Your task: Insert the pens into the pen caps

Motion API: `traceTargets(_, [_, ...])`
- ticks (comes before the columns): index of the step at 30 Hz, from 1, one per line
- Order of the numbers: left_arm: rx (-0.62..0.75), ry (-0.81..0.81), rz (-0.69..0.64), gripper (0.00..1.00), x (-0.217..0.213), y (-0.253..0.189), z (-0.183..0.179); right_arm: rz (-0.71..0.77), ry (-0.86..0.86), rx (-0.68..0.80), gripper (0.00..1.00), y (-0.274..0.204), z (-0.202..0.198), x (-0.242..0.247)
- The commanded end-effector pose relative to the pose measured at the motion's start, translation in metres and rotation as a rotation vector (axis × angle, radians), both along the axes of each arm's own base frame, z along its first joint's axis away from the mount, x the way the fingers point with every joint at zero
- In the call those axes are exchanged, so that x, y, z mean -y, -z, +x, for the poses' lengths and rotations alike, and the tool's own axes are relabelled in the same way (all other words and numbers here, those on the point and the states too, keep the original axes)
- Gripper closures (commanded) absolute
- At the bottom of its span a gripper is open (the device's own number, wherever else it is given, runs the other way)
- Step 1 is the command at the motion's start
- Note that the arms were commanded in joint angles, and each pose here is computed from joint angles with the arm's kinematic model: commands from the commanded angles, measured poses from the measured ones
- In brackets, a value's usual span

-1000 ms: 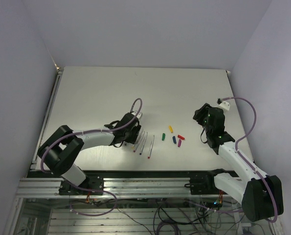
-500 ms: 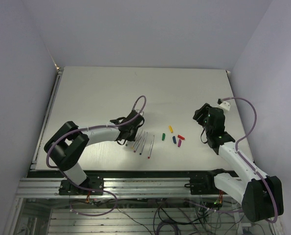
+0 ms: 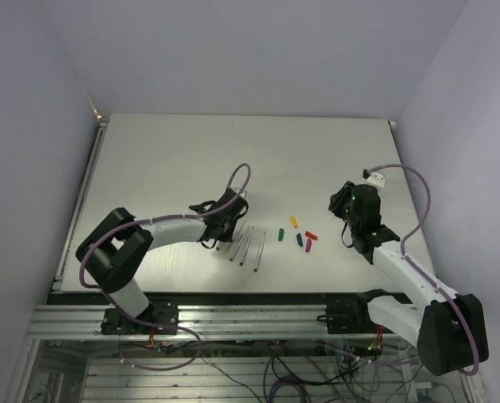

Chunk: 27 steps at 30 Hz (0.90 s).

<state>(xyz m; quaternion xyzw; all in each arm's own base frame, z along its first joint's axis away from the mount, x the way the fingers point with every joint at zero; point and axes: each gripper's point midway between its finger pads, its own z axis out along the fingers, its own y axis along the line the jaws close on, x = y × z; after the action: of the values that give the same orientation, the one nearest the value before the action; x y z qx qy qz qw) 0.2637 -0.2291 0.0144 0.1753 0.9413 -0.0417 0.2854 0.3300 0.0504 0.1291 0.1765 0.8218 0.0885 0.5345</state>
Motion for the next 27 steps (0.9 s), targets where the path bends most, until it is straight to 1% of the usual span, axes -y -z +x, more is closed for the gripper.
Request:
traceTargets(1, [0.052,0.017,-0.041,0.93,0.007,-0.015,0.003,-0.034,-0.098,-0.033,0.71,0.009,-0.006,-0.026])
traceTargets(4, [0.128,0.005,-0.046,0.93,0.006,-0.034,0.015,-0.067,-0.143,-0.055,0.72,0.016,-0.010,-0.049])
traceTargets(7, [0.190,-0.007,-0.064,0.93,0.006,-0.052,0.024,-0.076,-0.198,-0.082,0.70,0.025,-0.014,-0.073])
traceTargets(11, [0.248,-0.012,-0.127,0.93,0.010,-0.071,0.032,-0.037,-0.313,-0.124,0.68,0.041,-0.021,-0.106])
traceTargets(18, [0.316,-0.013,-0.242,0.93,0.011,-0.095,0.041,0.013,-0.397,-0.149,0.67,0.053,-0.026,-0.133])
traceTargets(20, [0.344,0.005,-0.300,0.93,0.014,-0.101,0.039,0.019,-0.418,-0.156,0.68,0.055,-0.028,-0.140])
traceTargets(23, [0.384,0.027,-0.365,0.93,0.016,-0.111,0.037,0.010,-0.443,-0.166,0.72,0.059,-0.031,-0.151])
traceTargets(27, [0.399,0.047,-0.394,0.93,0.016,-0.115,0.034,-0.007,-0.462,-0.185,0.74,0.066,-0.034,-0.161])
